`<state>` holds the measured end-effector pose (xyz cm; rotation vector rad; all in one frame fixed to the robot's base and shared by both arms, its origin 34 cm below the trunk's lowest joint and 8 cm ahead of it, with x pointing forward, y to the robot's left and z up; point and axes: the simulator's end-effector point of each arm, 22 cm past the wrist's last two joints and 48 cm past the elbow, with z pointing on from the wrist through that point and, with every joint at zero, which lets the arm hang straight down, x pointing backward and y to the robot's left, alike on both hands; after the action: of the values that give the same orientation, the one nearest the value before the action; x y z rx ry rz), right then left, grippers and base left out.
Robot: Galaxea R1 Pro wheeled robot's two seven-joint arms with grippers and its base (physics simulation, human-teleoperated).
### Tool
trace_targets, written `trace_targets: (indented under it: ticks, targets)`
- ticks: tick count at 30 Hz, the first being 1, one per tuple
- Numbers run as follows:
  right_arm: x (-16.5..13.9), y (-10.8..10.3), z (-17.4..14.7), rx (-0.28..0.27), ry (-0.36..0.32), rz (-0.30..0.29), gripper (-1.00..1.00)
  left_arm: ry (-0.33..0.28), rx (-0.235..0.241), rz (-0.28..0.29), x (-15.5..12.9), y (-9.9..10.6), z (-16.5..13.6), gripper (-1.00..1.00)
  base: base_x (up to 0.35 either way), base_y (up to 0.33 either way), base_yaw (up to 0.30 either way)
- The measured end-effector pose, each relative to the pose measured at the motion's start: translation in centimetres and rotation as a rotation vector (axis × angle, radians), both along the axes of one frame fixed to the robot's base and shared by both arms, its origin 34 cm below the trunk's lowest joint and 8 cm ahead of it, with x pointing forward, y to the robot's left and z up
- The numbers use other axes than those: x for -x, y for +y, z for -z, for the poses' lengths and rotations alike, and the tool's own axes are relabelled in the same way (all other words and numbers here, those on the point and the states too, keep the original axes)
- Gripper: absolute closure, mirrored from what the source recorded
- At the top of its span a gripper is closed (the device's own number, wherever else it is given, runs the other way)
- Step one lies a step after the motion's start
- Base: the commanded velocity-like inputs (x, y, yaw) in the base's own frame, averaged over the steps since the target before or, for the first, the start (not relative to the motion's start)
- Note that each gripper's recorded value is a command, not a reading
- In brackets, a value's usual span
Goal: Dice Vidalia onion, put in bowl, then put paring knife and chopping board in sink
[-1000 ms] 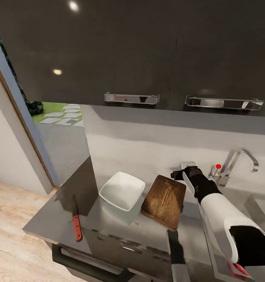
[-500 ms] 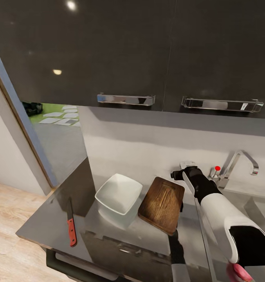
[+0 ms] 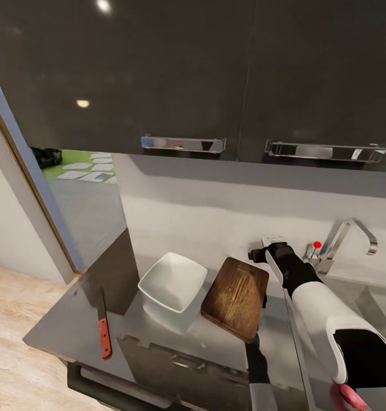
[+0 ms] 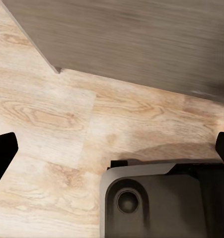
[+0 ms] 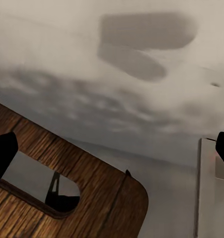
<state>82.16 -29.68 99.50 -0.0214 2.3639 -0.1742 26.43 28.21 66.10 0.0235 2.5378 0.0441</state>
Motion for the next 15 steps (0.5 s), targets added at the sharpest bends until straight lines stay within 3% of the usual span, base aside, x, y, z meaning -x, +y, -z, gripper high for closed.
trace_targets:
  ticks: [15]
  targets:
    - [0.0, 0.3, 1.2, -0.002, 0.017, -0.004, -1.00, 0.023, 0.000, 0.000, 0.8, 0.0, 0.3, -1.00, 0.000, 0.000, 0.000]
